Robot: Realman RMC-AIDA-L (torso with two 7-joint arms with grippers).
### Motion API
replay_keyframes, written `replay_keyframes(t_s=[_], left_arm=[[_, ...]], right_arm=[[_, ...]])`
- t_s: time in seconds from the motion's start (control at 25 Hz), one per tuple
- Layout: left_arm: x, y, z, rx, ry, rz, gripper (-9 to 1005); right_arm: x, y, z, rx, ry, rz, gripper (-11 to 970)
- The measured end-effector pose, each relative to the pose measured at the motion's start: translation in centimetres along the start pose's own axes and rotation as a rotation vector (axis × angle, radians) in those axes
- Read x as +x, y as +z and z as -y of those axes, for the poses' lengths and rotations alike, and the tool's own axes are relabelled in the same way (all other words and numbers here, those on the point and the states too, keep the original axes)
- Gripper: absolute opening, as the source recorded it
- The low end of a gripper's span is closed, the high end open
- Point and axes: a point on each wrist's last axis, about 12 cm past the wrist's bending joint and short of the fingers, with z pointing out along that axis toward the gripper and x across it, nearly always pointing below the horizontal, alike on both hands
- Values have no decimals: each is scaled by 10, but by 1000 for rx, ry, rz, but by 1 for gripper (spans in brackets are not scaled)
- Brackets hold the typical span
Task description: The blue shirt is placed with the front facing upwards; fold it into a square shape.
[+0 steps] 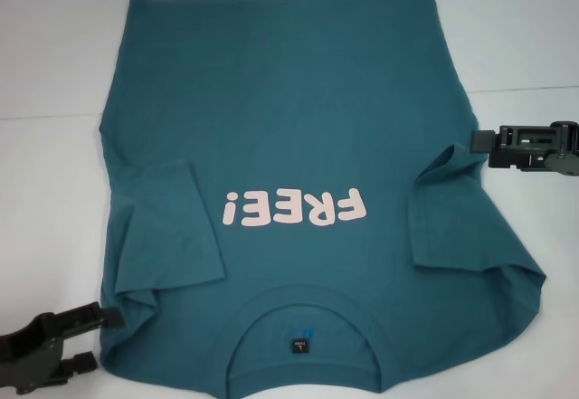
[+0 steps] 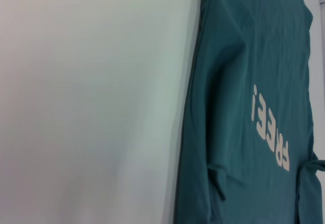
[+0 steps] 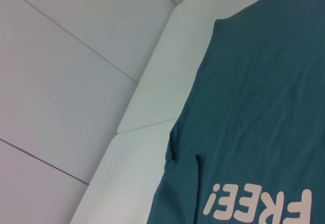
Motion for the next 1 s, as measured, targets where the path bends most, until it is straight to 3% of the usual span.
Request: replay_keyframes(t_s=[0.64,1.0], left_arm=[[-2,22,7,15,30,-40,935],[-8,23,12,39,44,-13,911]], right_arm=[[0,-1,0,-5,7,0,832],[1,-4,0,-13,9,15,831]])
